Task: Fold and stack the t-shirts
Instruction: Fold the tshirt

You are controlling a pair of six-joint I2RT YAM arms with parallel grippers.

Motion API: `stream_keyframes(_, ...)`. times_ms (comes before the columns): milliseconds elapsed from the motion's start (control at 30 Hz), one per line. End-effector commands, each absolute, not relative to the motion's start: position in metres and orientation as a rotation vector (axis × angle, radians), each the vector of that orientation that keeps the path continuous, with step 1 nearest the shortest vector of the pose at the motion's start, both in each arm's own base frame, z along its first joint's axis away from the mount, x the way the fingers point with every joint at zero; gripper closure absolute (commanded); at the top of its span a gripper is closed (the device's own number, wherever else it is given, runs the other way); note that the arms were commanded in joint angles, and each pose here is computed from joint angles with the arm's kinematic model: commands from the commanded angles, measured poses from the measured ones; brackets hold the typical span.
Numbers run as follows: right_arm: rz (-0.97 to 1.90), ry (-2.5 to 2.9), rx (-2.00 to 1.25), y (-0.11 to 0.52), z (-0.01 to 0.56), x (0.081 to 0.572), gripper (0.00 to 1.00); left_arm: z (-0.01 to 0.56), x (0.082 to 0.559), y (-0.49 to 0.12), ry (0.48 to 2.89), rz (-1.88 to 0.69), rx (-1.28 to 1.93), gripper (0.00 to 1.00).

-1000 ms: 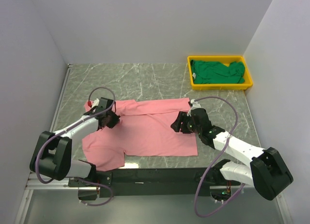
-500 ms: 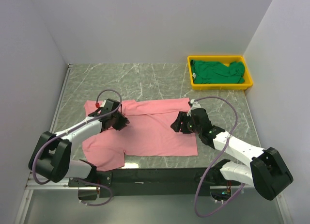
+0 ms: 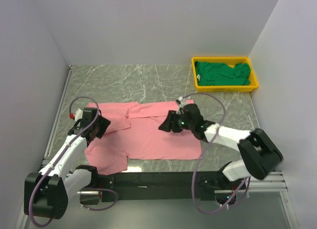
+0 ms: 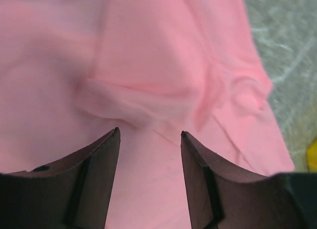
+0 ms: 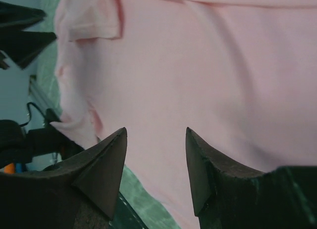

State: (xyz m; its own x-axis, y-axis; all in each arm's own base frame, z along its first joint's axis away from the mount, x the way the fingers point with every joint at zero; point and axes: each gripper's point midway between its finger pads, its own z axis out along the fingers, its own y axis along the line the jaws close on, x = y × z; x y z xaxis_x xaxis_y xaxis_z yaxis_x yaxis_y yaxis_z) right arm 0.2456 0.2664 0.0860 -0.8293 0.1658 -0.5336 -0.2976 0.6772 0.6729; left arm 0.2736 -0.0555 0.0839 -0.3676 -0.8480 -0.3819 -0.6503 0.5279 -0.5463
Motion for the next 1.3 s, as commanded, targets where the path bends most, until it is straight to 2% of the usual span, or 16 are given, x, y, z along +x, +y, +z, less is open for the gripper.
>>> stream_keyframes(0, 1.29, 2.201, -0.198, 0.324, 0.132, 0.257, 0.43, 0.067, 0.258, -0.025, 2.116, -0.281, -1.268, 0.43)
stream_keyframes(233, 1.394, 2.268, -0.21, 0.386, 0.118, 0.275, 0.42, 0.051, 0.251, -0.004, 2.067, -0.272, -1.365, 0.42)
stream_keyframes(367, 1.431, 2.343, -0.202, 0.413, 0.09, 0.283, 0.43, 0.046, 0.251, -0.001, 2.074, -0.275, -1.362, 0.42)
stream_keyframes(533, 1.462, 2.365, -0.2, 0.441, 0.075, 0.291, 0.47, 0.042, 0.252, -0.003, 2.076, -0.298, -1.343, 0.42)
stream_keyframes(867, 1.437, 2.412, -0.169, 0.459, 0.047, 0.299, 0.53, 0.033, 0.254, -0.007, 2.095, -0.326, -1.321, 0.44)
stream_keyframes(1267, 1.413, 2.437, -0.165, 0.468, 0.035, 0.304, 0.55, 0.039, 0.258, -0.006, 2.081, -0.326, -1.299, 0.45)
